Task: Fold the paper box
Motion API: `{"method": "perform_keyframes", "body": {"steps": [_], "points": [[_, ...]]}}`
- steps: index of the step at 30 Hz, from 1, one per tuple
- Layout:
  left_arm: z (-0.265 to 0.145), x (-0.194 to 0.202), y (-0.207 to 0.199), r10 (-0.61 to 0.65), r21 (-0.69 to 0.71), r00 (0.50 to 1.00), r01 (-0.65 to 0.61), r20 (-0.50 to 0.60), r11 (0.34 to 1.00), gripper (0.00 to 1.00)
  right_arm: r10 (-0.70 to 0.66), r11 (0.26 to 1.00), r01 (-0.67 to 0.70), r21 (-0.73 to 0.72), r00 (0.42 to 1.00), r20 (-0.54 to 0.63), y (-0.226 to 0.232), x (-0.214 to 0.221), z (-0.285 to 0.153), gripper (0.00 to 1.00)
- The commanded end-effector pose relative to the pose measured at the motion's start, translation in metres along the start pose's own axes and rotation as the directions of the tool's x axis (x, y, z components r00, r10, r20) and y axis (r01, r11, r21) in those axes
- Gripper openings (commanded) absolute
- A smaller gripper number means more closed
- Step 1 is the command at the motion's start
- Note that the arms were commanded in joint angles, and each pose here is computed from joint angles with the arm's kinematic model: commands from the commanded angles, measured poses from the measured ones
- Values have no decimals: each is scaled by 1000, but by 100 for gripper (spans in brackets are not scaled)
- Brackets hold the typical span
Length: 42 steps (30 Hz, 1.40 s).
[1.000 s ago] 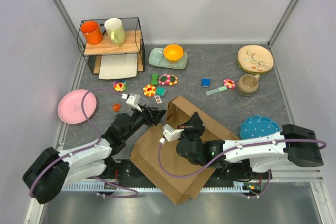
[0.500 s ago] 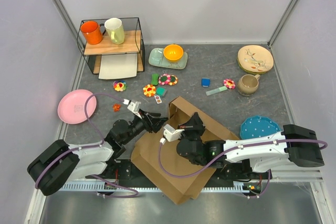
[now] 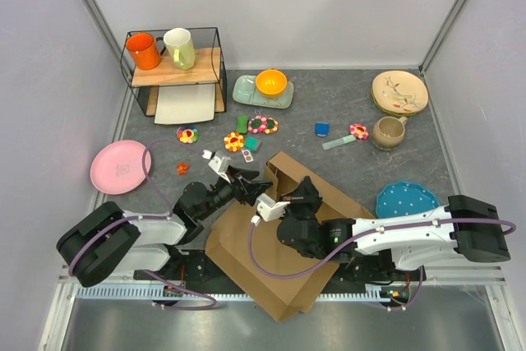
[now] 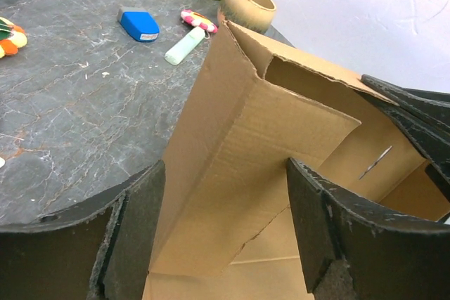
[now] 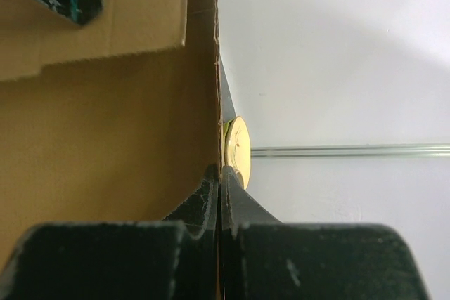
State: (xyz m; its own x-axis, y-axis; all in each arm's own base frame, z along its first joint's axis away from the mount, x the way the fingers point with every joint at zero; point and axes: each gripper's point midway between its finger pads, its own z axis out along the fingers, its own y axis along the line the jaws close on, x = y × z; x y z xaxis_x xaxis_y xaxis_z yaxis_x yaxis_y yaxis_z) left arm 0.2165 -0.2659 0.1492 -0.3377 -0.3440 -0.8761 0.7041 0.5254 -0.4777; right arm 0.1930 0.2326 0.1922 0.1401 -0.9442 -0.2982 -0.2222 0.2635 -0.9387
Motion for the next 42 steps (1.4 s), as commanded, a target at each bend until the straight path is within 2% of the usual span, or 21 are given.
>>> {"method": "perform_keyframes", "body": {"steps": [1,5,10,13,16,17,19,20,21,22,23,25,27,28,30,31,33,34,40,41,42], "points": [[17,-22,-4,94,19,993,-96,76,995,78,92,995,-90,-38,995,44,-1,-14,-2,0],[24,-17,10,102,-42,993,-99,64,994,99,97,995,-95,-40,994,43,-1,-14,-2,0],[35,-19,18,156,-74,987,-152,47,986,99,104,994,-102,-41,994,45,-3,-14,-2,0],[40,-19,19,191,-68,981,-189,37,980,92,105,994,-103,-42,993,48,-3,-15,-2,0],[45,-14,18,225,-46,974,-224,12,973,80,108,993,-107,-41,993,47,-4,-14,-2,0],[46,-12,16,230,-33,973,-230,3,973,69,108,993,-106,-42,993,49,-3,-15,-3,0],[49,-7,19,247,-27,969,-247,-11,969,56,113,993,-111,-40,992,49,-5,-15,-3,0],[50,-7,18,250,-23,968,-250,-9,968,42,114,993,-112,-41,992,50,-5,-15,-3,0],[50,-9,17,255,-16,967,-255,5,967,36,115,993,-113,-42,992,53,-5,-16,-3,0],[51,-4,17,257,-7,966,-257,-7,966,24,120,992,-117,-40,991,53,-7,-16,-3,0],[52,-4,17,257,-3,966,-257,-6,966,21,122,992,-120,-40,991,54,-7,-16,-3,0],[53,-1,16,253,9,967,-253,-14,967,22,125,992,-123,-39,991,55,-9,-16,-4,0],[54,2,17,246,9,969,-246,-25,969,34,131,991,-129,-37,990,56,-10,-16,-4,0],[55,4,17,241,11,970,-240,-32,971,46,111,993,-109,-40,993,51,-10,-14,-4,0],[58,8,16,235,27,971,-234,-48,972,47,114,993,-112,-42,992,51,-10,-15,-4,0],[58,10,13,232,46,971,-230,-53,972,28,114,993,-112,-41,992,50,-10,-15,-4,0],[57,14,13,221,53,974,-219,-56,974,4,111,993,-109,-43,993,50,-9,-16,-4,0],[57,13,13,218,48,975,-215,-50,975,2,110,993,-108,-44,993,48,-8,-16,-4,0],[49,3,21,241,-12,970,-241,-23,970,2,173,984,-171,-38,983,53,-17,-18,-5,3],[47,5,24,252,-29,967,-253,-39,967,2,195,980,-193,-39,979,58,-20,-20,-6,5],[47,-3,24,259,-50,966,-260,-23,964,2,236,971,-234,-36,969,66,-28,-22,-8,14]]}}
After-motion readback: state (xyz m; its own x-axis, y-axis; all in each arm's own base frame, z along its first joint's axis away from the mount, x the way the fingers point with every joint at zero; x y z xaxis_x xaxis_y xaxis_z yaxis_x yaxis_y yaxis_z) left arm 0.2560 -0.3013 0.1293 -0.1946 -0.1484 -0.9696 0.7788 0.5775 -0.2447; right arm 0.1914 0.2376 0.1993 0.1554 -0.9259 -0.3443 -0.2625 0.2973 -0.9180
